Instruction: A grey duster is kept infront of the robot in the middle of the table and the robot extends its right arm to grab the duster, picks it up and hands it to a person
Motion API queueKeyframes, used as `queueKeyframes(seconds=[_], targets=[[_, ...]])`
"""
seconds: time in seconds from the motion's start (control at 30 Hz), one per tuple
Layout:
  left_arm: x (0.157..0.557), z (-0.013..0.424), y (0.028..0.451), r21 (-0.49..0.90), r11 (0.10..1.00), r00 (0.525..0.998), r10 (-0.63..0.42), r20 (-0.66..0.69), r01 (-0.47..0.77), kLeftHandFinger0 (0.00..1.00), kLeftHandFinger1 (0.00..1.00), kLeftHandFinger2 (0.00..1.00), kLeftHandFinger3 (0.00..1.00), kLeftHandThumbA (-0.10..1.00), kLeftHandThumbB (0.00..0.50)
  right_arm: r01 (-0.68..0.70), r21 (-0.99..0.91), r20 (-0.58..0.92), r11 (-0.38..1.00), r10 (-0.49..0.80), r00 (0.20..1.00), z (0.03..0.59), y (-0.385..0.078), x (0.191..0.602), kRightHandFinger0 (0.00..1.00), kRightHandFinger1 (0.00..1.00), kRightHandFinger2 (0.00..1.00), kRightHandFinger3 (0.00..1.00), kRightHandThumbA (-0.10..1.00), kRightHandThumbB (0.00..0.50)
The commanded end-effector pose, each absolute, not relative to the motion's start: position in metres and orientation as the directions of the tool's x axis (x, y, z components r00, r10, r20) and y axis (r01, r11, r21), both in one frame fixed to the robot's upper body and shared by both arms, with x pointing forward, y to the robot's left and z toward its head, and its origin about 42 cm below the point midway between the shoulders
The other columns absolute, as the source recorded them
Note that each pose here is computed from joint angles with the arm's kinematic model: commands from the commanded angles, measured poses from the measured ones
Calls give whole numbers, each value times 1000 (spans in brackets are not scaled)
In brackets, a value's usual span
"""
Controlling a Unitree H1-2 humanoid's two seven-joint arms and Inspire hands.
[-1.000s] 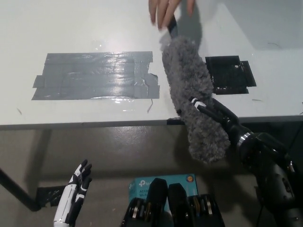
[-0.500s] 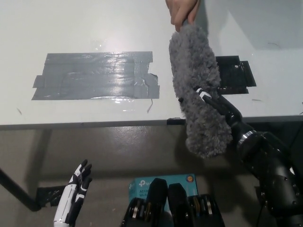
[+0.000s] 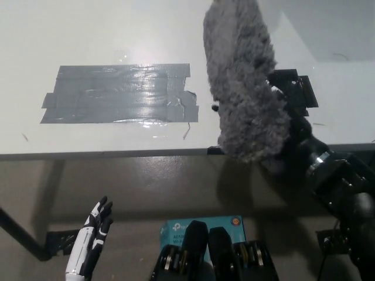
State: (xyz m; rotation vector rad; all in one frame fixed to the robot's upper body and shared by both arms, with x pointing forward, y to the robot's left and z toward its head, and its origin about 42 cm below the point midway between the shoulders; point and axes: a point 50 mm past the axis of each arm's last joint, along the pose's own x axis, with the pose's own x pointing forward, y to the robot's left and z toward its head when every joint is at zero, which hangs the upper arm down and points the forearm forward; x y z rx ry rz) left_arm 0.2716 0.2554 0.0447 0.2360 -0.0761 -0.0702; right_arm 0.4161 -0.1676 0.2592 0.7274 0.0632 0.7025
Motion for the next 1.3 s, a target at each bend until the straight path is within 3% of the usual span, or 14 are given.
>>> queueKeyframes(seconds=[0.0, 0.13, 0.5, 0.77, 0.87, 0.97, 1.07, 1.27], targets=[[277, 57, 260, 262, 964, 987, -86, 139, 47, 951, 1000, 1000, 1000, 949, 273, -717, 487, 313, 499, 667, 676, 277, -168, 399, 1000, 1000, 1000, 1000, 894, 486], [278, 57, 259, 249, 967, 987, -83, 137, 47, 957, 1000, 1000, 1000, 943, 284, -723, 425, 342, 545, 642, 686, 278, -181, 389, 1000, 1000, 1000, 1000, 972, 500], [281, 57, 261, 257, 965, 987, -81, 140, 42, 958, 1000, 1000, 1000, 952, 286, -642, 295, 381, 708, 529, 758, 262, -211, 334, 1000, 1000, 1000, 1000, 856, 500], [274, 52, 259, 246, 968, 989, -77, 126, 44, 954, 1000, 1000, 1000, 949, 284, -428, 191, 285, 884, 367, 885, 187, -224, 302, 1000, 1000, 1000, 1000, 905, 500], [273, 51, 258, 239, 970, 989, -76, 129, 43, 947, 1000, 1000, 1000, 930, 275, -381, 208, 246, 901, 329, 912, 160, -228, 299, 1000, 1000, 1000, 1000, 914, 446], [271, 51, 262, 232, 972, 990, -70, 126, 39, 951, 1000, 1000, 1000, 920, 284, -321, 223, 180, 921, 284, 942, 131, -229, 298, 1000, 1000, 1000, 1000, 946, 434], [271, 50, 259, 219, 975, 990, -71, 125, 42, 949, 1000, 1000, 1000, 917, 297, -273, 156, 138, 949, 253, 958, 110, -232, 297, 1000, 1000, 1000, 1000, 962, 349], [272, 52, 260, 227, 973, 989, -70, 132, 39, 942, 1000, 1000, 1000, 927, 298, -294, 88, 118, 952, 283, 952, 93, -221, 298, 1000, 1000, 1000, 1000, 1000, 387]])
